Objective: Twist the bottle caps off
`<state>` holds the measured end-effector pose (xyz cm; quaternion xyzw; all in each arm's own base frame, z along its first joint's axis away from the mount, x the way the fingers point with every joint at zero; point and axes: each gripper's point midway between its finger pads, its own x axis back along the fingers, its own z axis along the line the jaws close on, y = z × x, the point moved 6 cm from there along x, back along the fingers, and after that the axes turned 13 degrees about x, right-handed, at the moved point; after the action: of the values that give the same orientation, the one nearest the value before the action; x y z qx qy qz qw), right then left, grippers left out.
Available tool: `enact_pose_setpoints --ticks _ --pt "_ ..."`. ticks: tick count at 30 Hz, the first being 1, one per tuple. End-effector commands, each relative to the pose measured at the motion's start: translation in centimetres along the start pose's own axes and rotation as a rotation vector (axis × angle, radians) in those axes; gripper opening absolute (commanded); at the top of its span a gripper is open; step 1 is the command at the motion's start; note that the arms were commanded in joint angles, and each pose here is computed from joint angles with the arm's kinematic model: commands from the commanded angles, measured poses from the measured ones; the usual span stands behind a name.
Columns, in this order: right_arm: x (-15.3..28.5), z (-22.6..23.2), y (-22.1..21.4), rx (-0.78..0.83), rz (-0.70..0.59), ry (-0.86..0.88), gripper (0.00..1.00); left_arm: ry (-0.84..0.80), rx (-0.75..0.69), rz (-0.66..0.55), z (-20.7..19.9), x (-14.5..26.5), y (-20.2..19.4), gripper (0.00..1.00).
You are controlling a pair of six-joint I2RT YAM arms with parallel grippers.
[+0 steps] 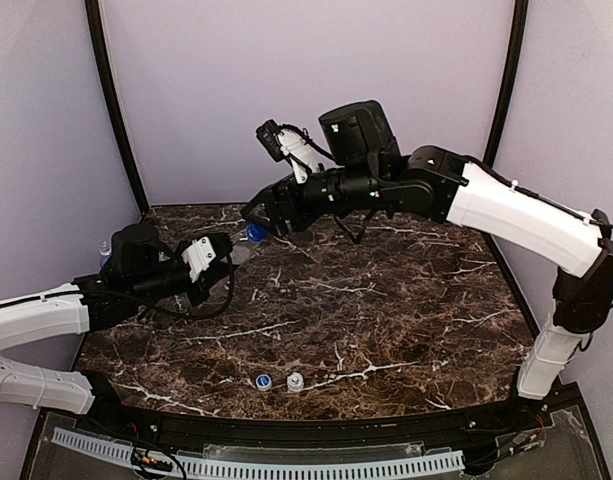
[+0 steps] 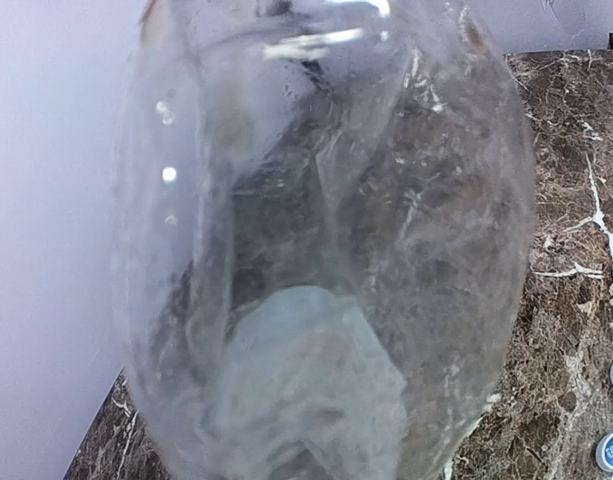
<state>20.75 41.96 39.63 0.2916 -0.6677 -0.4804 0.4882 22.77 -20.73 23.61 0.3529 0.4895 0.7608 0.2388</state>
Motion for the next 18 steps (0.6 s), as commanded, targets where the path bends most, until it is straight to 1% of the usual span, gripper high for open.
enact_pose_setpoints --ticks 1,4,7,8,12,15,18 --pt "-0.7 0.2 -0.9 -0.094 0.065 -0.005 0.74 0.017 0.005 -0.01 0.0 0.0 -0.1 0.17" --pt "-1.3 0.1 -1.8 -0.092 0.103 -0.017 0.72 0.019 0.004 -0.012 0.1 0.1 -0.1 0.17" --pt "-1.9 0.4 -2.4 -0.093 0.123 0.007 0.68 0.02 0.001 -0.011 0.1 0.1 -0.1 0.17" --pt "-2.1 0.4 -2.5 -0.095 0.129 0.014 0.65 0.02 0.0 -0.01 0.1 0.1 -0.2 0.17" --pt "-2.5 0.4 -2.7 -0.084 0.138 0.012 0.46 0.014 -0.001 -0.011 -0.1 0.1 -0.2 0.17" --pt "-2.7 0.6 -2.8 -0.078 0.14 0.031 0.41 0.019 -0.004 -0.01 0.0 0.2 -0.2 0.17" --pt "-3.0 0.8 -3.1 -0.071 0.153 0.053 0.29 0.028 -0.01 -0.014 0.1 0.2 -0.2 0.17"
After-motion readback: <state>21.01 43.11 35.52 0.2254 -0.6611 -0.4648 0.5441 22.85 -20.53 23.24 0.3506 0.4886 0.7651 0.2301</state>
